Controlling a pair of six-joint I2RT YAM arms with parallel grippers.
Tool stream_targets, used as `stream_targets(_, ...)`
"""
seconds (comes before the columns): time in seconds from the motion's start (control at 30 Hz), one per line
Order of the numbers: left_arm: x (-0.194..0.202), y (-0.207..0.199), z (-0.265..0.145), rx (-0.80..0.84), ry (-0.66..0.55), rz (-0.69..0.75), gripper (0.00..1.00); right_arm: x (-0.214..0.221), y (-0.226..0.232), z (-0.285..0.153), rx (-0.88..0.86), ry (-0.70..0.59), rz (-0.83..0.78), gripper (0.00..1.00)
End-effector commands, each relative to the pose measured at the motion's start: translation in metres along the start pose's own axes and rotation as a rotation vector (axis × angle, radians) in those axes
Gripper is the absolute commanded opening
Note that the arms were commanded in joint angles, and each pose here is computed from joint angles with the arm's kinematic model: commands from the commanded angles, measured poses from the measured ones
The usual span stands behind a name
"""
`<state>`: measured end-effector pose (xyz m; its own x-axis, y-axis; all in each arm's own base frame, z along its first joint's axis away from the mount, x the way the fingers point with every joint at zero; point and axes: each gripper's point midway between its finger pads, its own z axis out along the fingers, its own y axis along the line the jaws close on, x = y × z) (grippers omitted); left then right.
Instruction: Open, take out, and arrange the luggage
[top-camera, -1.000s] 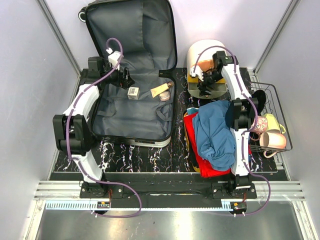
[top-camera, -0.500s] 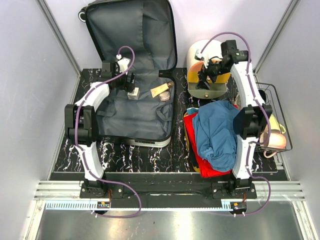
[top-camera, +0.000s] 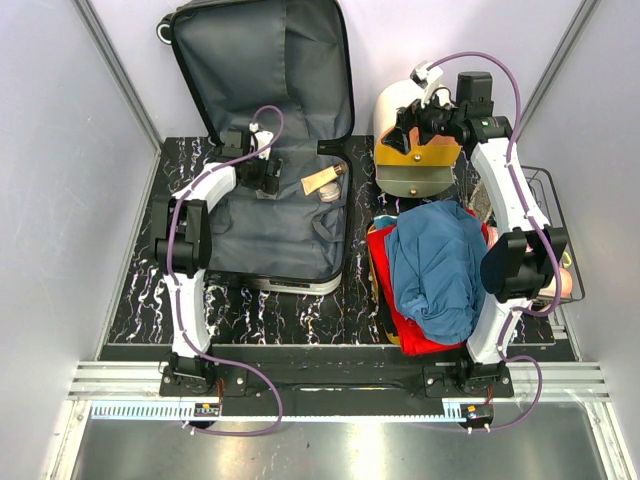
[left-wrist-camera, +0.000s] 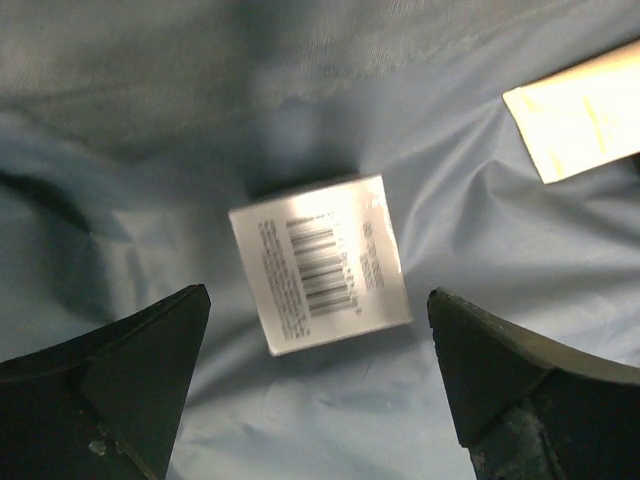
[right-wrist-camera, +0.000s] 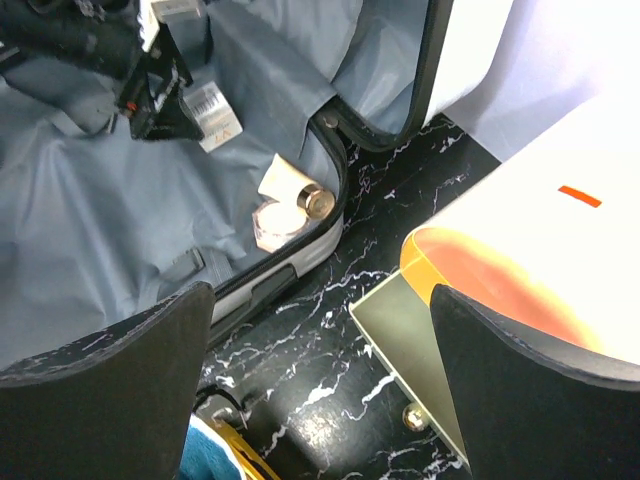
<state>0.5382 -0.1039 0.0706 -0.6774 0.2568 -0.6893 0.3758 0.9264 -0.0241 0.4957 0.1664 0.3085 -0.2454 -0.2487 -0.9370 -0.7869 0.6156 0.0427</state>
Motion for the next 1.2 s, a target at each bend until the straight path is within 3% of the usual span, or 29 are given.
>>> stream_targets(0.0,-0.028,0.006,0.004,-0.046,-0.029,0.007,0.95,-0.047,0.005,-0.015,0.055,-0.118,0.017,1.0)
stream_targets(0.5,-0.004,0.002,0.008,-0.044,0.107,0.033,0.8,-0.039,0.009,-0.018,0.057,-0.107,0.022,1.0)
stream_targets(0.6,-0.01,-0.002,0.001,-0.015,0.089,0.013,0.68,-0.042,0.009,-0.017,0.054,-0.119,0.033,1.0)
stream_targets(0.63,-0.017,-0.006,-0.002,0.006,0.071,0.001,0.57,-0.042,0.009,-0.015,0.051,-0.123,0.034,1.0)
stream_targets(0.67,-0.025,-0.011,-0.011,0.035,0.056,-0.007,0.53,-0.045,0.01,-0.015,0.052,-0.13,0.028,1.0)
stream_targets(0.73,-0.046,-0.025,-0.027,0.124,0.003,-0.044,0.4,-0.046,0.009,-0.014,0.062,-0.136,0.01,1.0)
stream_targets(0.83,-0.084,-0.056,-0.073,0.309,-0.105,-0.093,0.3,-0.055,0.013,-0.012,0.076,-0.173,-0.079,1.0)
stream_targets(0.9,-0.1,-0.085,-0.102,0.511,-0.153,-0.168,0.28,-0.051,0.016,-0.008,0.072,-0.193,-0.112,1.0)
stream_targets(0.93,-0.112,-0.096,-0.126,0.583,-0.192,-0.186,0.28,-0.073,0.02,-0.015,0.082,-0.275,-0.185,1.0)
stream_targets(0.97,-0.13,-0.103,-0.141,0.652,-0.269,-0.181,0.28,-0.059,0.025,-0.009,0.063,-0.284,-0.181,1.0)
stream_targets(1.0,-0.124,-0.12,-0.157,0.792,-0.234,-0.288,0.28,-0.066,0.032,-0.01,0.041,-0.339,-0.223,1.0)
stream_targets(1.03,-0.135,-0.128,-0.184,0.858,-0.281,-0.298,0.28,-0.096,0.041,-0.021,0.049,-0.475,-0.341,1.0)
stream_targets(1.07,-0.161,-0.13,-0.204,0.917,-0.433,-0.219,0.28,-0.08,0.051,-0.012,0.018,-0.491,-0.343,1.0)
stream_targets(1.1,-0.151,-0.14,-0.216,1.023,-0.365,-0.359,0.28,-0.086,0.062,-0.011,0.002,-0.533,-0.39,1.0)
stream_targets(1.13,-0.16,-0.143,-0.235,1.071,-0.415,-0.351,0.29,-0.093,0.069,-0.008,-0.008,-0.558,-0.434,1.0)
stream_targets(1.17,-0.175,-0.146,-0.261,1.123,-0.561,-0.234,0.29,-0.098,0.075,-0.008,-0.013,-0.582,-0.45,1.0)
